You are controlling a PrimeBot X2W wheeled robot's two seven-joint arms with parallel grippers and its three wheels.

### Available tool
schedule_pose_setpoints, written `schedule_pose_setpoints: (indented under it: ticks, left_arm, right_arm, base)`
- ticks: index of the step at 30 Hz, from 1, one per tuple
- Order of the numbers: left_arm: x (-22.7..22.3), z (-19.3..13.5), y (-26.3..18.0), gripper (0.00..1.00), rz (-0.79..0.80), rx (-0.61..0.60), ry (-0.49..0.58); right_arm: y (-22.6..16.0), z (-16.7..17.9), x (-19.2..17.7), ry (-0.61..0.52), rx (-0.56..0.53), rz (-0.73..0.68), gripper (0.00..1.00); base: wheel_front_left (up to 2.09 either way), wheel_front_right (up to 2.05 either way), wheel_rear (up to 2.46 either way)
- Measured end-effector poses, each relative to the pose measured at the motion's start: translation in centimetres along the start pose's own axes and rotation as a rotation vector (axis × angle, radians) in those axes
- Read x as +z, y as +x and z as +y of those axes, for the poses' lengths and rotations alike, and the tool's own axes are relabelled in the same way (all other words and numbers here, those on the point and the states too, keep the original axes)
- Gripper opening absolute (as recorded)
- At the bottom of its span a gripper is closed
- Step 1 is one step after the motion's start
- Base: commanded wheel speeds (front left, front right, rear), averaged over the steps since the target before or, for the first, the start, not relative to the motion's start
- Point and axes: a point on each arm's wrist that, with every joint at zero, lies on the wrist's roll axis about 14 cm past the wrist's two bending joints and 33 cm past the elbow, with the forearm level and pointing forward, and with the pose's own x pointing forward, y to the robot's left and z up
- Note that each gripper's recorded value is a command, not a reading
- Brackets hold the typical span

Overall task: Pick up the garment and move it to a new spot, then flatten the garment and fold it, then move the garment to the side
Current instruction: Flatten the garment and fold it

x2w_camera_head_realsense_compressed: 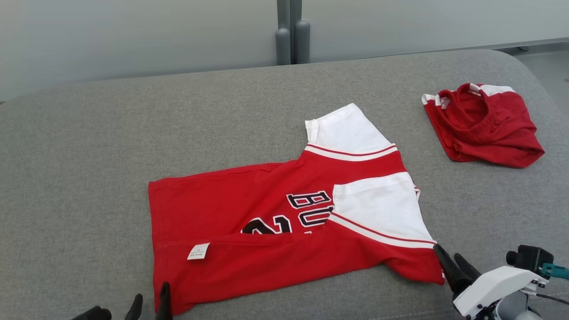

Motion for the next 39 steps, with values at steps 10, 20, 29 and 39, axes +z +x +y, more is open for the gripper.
schedule_pose_setpoints:
  ticks: [10, 20, 29, 39]
  left_arm:
    - [2.5, 1.1, 0.6, 1.00, -0.061, 0.009, 0.087]
    - [7.2, -5.9, 4.9, 1.00, -0.128, -0.195, 0.269]
    - [6.7, -5.1, 8.9, 1.00, -0.004, -0.153, 0.296]
    - [5.9, -4.2, 12.9, 1.00, 0.061, -0.111, 0.329]
  right_arm:
    - [0.5, -0.5, 5.5, -0.117, 0.006, -0.125, 1.00]
    - [3.8, 4.4, 11.3, -0.355, 0.142, -0.162, 1.00]
    - [6.7, 8.0, 11.1, -0.451, 0.246, -0.084, 1.00]
    - [8.3, 6.4, 11.1, -0.436, 0.212, -0.049, 1.00]
  base:
    - [0.00, 0.00, 0.00]
    - [0.00, 0.00, 0.00]
    - [0.00, 0.00, 0.00]
    - [0.00, 0.00, 0.00]
